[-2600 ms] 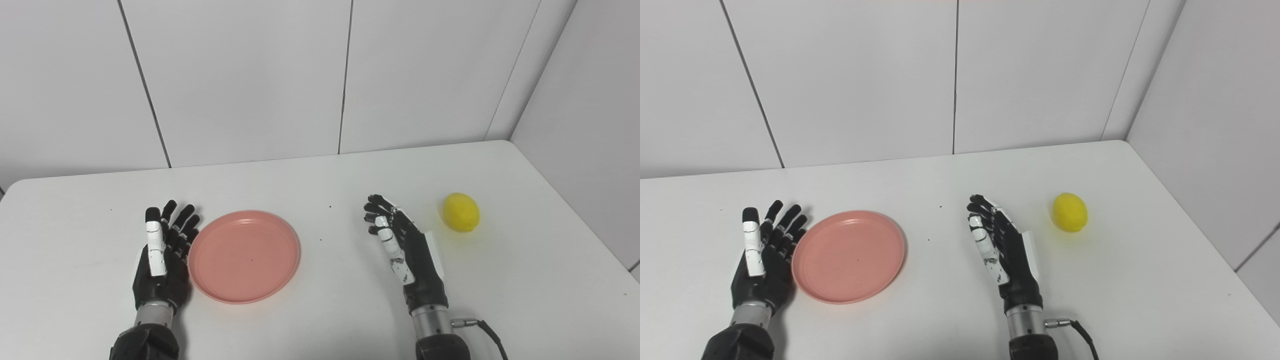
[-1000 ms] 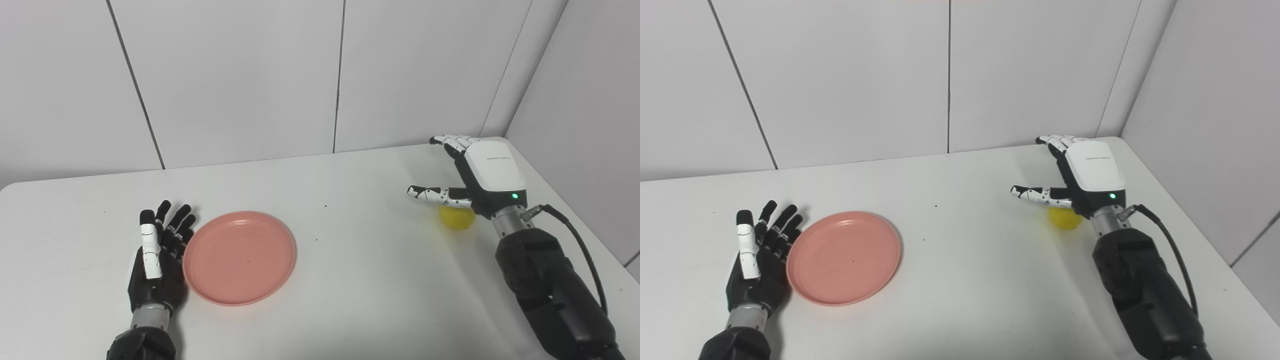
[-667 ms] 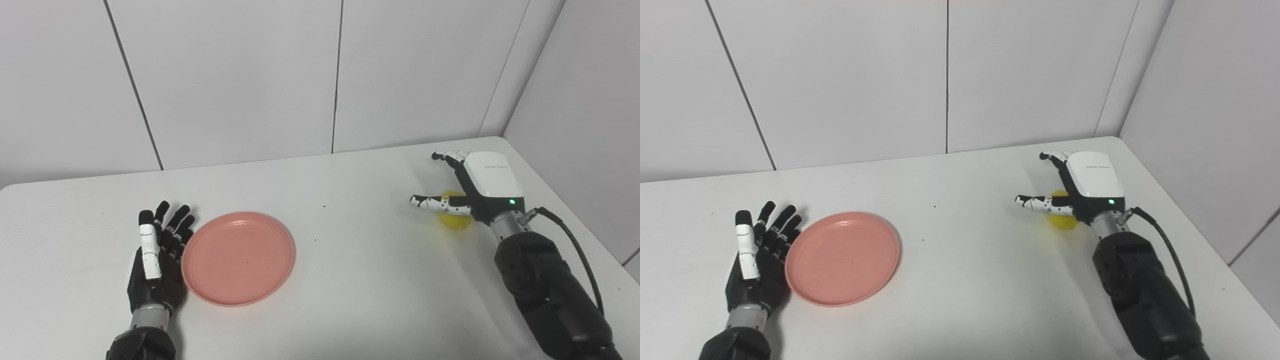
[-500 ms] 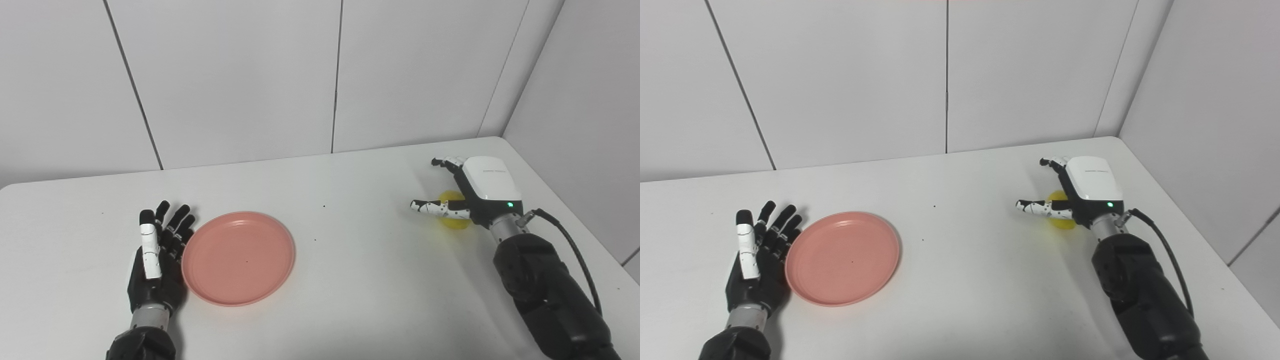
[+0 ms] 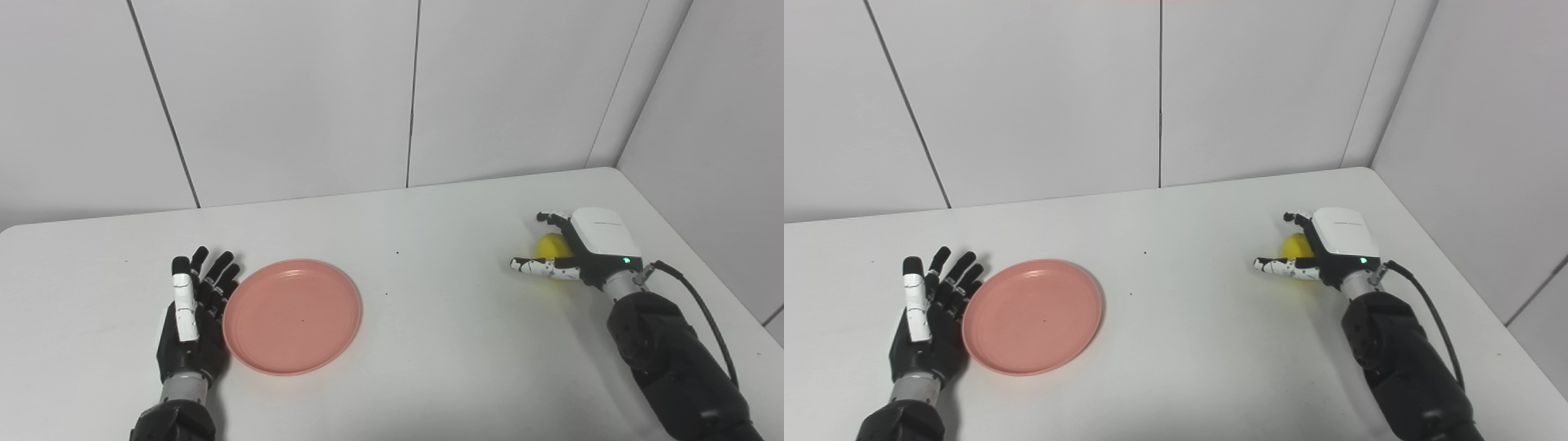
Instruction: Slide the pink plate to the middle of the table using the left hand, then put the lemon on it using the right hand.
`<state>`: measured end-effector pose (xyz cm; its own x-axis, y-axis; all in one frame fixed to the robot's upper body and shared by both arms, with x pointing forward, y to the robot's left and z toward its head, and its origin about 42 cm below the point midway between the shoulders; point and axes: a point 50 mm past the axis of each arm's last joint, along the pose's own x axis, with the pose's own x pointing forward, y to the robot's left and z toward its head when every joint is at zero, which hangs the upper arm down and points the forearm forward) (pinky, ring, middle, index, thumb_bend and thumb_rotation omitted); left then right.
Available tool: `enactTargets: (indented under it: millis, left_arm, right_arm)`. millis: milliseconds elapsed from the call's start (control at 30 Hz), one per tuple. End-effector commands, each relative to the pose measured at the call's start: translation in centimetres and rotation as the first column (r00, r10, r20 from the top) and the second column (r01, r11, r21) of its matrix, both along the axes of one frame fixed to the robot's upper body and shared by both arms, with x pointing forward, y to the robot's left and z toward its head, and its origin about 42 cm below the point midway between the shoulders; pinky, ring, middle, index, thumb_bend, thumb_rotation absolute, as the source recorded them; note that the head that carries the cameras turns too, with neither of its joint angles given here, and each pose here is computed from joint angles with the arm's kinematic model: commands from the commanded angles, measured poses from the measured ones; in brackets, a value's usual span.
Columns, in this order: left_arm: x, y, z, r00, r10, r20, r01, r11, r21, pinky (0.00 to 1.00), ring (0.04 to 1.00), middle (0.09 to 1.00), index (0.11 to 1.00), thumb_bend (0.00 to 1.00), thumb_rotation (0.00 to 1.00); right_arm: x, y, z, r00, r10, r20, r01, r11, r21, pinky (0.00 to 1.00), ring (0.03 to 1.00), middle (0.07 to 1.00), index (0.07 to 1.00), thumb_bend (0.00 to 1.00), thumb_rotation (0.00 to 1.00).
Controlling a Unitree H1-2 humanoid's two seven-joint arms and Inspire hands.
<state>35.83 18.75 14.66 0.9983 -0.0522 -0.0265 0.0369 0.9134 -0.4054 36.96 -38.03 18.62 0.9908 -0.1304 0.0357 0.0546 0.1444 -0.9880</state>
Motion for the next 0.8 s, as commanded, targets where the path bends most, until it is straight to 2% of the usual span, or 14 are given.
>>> enactTargets:
  millis: [0, 400, 567, 633, 767]
  left_arm:
    - [0.1, -0.3, 0.7, 1.0, -0.004, 0.015, 0.004, 1.0, 0.005, 0.95, 0.886, 0.859, 0.938, 0.82, 0.84]
    - [-0.1, -0.3, 0.5, 1.0, -0.006, 0.007, 0.006, 1.0, 0.004, 0.95, 0.88, 0.853, 0.938, 0.82, 0.83]
    - [-0.2, -0.3, 0.6, 1.0, -0.008, 0.009, 0.008, 1.0, 0.002, 0.94, 0.876, 0.85, 0.936, 0.82, 0.83]
    - [-0.2, -0.3, 0.7, 1.0, -0.008, 0.01, 0.008, 1.0, 0.004, 0.95, 0.877, 0.853, 0.936, 0.81, 0.84]
    - [-0.2, -0.3, 0.7, 1.0, -0.01, 0.008, 0.01, 1.0, 0.002, 0.95, 0.881, 0.856, 0.94, 0.81, 0.83]
  right_arm:
    - [0.9, -1.0, 2.5, 0.998, 0.004, 0.066, -0.001, 0.999, -0.043, 0.62, 0.749, 0.778, 0.767, 0.86, 0.81]
    - [0.7, -1.3, 1.1, 1.0, 0.005, 0.015, -0.005, 1.0, -0.018, 0.63, 0.749, 0.782, 0.768, 0.87, 0.8]
    - [0.4, -1.3, 0.1, 1.0, -0.001, 0.026, 0.0, 1.0, 0.03, 0.57, 0.687, 0.739, 0.736, 0.85, 0.74]
    - [0.3, -1.2, -0.4, 0.999, 0.002, 0.054, -0.006, 0.998, 0.065, 0.53, 0.638, 0.701, 0.71, 0.84, 0.68]
    - [0.2, -1.2, -1.4, 0.993, 0.018, 0.118, -0.031, 0.993, 0.112, 0.45, 0.525, 0.585, 0.607, 0.79, 0.48]
